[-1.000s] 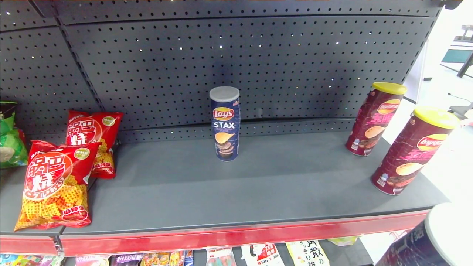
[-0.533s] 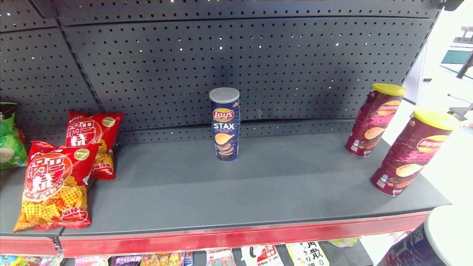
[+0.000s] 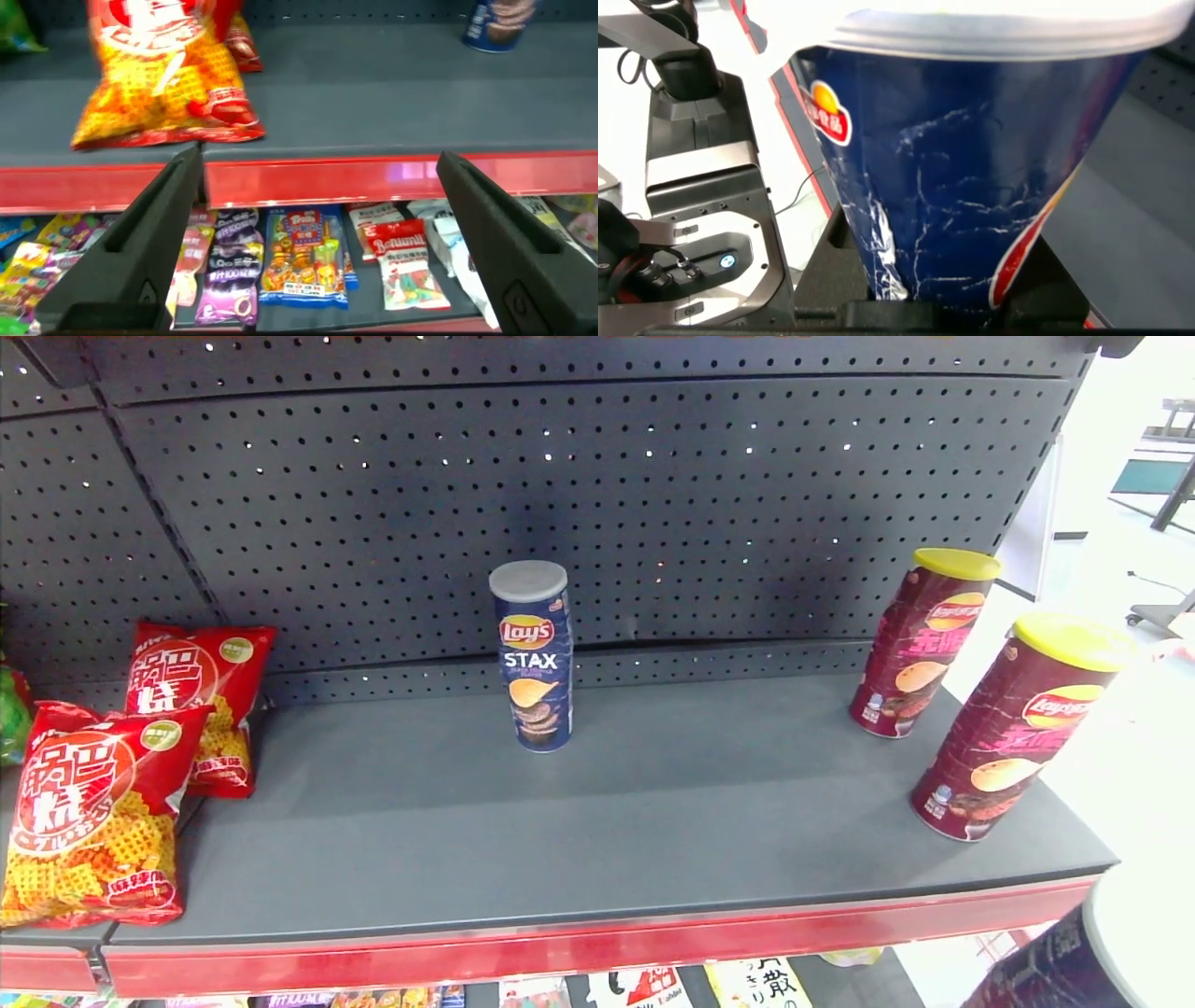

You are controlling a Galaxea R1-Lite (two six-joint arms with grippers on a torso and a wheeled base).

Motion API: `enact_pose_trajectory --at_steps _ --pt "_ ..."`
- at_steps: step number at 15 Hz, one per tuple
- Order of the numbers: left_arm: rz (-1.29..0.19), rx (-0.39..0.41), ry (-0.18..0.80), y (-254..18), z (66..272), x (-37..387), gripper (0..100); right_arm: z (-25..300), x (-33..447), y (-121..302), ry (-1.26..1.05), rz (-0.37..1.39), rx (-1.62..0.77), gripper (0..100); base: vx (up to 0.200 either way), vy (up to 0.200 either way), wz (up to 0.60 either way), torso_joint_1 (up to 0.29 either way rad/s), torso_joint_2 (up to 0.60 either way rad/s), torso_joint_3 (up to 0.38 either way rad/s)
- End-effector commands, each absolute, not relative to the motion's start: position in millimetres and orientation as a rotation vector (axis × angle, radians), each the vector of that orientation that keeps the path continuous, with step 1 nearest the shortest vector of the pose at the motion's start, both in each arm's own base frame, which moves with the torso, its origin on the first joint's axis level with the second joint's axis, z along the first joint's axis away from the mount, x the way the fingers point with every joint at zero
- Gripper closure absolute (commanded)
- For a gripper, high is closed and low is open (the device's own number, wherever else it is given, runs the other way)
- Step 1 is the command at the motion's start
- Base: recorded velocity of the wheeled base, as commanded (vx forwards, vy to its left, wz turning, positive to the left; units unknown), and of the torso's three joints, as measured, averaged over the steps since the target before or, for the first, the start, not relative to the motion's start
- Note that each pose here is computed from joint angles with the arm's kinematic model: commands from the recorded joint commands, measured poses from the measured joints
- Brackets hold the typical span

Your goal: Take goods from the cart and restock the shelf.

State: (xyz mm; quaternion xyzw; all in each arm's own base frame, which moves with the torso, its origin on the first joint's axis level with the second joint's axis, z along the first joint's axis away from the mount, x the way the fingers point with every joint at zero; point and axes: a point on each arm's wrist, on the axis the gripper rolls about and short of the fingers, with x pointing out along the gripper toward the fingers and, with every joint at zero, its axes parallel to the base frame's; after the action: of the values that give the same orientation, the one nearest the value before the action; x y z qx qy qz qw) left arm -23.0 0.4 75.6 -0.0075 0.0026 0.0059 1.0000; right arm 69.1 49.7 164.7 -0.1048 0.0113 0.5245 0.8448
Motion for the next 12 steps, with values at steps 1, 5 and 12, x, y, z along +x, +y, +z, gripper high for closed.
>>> enact_pose_trajectory --at_steps 1,5,12 --pt "0.011 -0.015 0.008 0.5 75.2 -22.8 0 164.9 69.2 49.7 0.023 1.108 -0.222 100 0.000 0.000 0.00 0.000 0.00 0.000" --pt "0.011 -0.015 0.006 0.5 75.6 -22.9 0 166.5 69.7 50.0 0.018 1.107 -0.222 100 0.000 0.000 0.00 0.000 0.00 0.000" --pt "0.011 -0.015 0.006 0.5 75.6 -22.9 0 170.7 70.4 50.2 0.001 1.095 -0.226 100 0.000 0.000 0.00 0.000 0.00 0.000"
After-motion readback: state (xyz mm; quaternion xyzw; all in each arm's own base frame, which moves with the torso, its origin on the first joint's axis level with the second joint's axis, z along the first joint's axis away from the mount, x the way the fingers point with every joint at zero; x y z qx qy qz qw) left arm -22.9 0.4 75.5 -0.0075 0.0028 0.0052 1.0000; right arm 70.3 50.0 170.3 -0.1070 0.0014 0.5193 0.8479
